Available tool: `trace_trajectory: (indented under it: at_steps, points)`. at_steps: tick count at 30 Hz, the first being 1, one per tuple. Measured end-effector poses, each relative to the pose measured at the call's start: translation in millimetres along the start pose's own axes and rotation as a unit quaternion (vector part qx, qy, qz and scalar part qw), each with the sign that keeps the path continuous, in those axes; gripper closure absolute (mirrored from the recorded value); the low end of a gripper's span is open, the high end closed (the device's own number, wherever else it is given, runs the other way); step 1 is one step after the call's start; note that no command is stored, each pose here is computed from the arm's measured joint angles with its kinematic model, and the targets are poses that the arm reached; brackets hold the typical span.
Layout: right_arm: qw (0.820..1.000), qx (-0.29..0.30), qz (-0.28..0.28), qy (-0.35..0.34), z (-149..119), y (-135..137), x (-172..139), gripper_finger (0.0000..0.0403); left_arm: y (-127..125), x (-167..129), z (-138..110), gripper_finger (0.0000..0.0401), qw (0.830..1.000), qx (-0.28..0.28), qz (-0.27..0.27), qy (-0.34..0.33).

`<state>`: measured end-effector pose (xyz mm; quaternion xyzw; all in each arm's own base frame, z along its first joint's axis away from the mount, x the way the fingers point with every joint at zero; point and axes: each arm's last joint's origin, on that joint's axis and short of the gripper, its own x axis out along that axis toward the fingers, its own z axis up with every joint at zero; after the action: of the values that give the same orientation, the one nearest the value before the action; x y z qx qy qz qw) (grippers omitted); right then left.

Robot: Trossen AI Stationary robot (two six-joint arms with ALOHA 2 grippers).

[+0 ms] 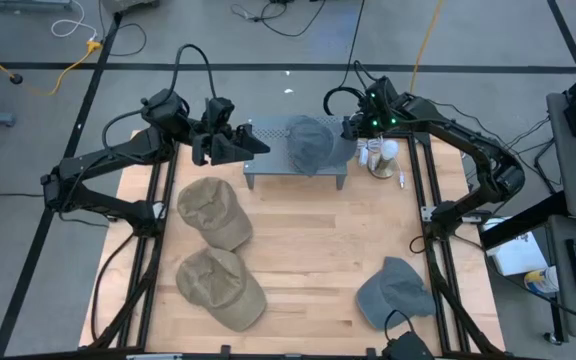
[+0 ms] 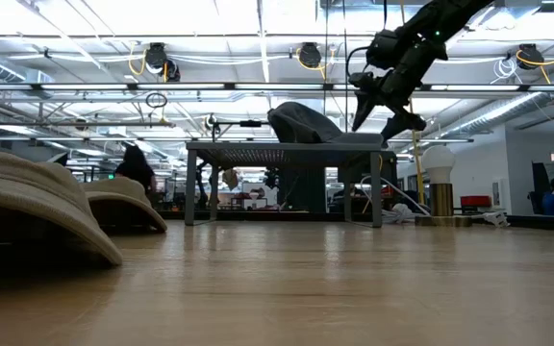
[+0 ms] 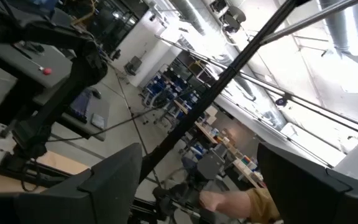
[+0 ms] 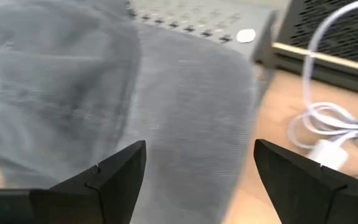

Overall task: Pick & Place hat
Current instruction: Put the top black cap on the shelf, then stack the black cap on top of the black cap on the shelf

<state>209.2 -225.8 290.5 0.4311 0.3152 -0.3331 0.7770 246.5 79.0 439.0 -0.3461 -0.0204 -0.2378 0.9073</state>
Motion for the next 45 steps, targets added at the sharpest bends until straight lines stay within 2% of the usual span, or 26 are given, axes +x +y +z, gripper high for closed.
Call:
trace_trajectory:
  at_steps: [7, 13, 17, 22, 28, 32, 37, 45]
  points:
    - [1.000, 0.001, -0.006, -0.021, 2, -2, -10, 0.0120, -1, 0, -1, 0.0088, 1.000, -0.015, -0.009, 0.012]
    - [0.996, 0.015, -0.036, -0.085, 6, -11, -40, 0.0121, -1, 0, -1, 0.0078, 1.000, -0.022, -0.009, 0.012]
    - [0.995, 0.008, -0.032, -0.095, -1, -12, -64, 0.0118, -1, 0, -1, 0.0071, 1.000, -0.025, -0.009, 0.012]
    - [0.997, -0.036, -0.037, -0.057, -26, -6, -89, 0.0118, -1, 0, -1, 0.0069, 1.000, -0.025, -0.009, 0.012]
    - [0.990, -0.073, -0.121, -0.016, -63, 4, -110, 0.0124, -1, 0, -1, 0.0077, 1.000, -0.023, -0.009, 0.011]
    - [0.986, -0.057, -0.155, 0.013, -84, 10, -119, 0.0126, 0, 0, -1, 0.0074, 1.000, -0.023, -0.007, 0.009]
    - [0.984, -0.017, -0.162, 0.070, -106, 20, -120, 0.0126, 0, 0, 0, 0.0069, 1.000, -0.022, -0.006, 0.008]
    - [0.979, -0.016, -0.159, 0.129, -140, 47, -117, 0.0126, 0, 0, 0, 0.0080, 1.000, -0.025, -0.006, 0.008]
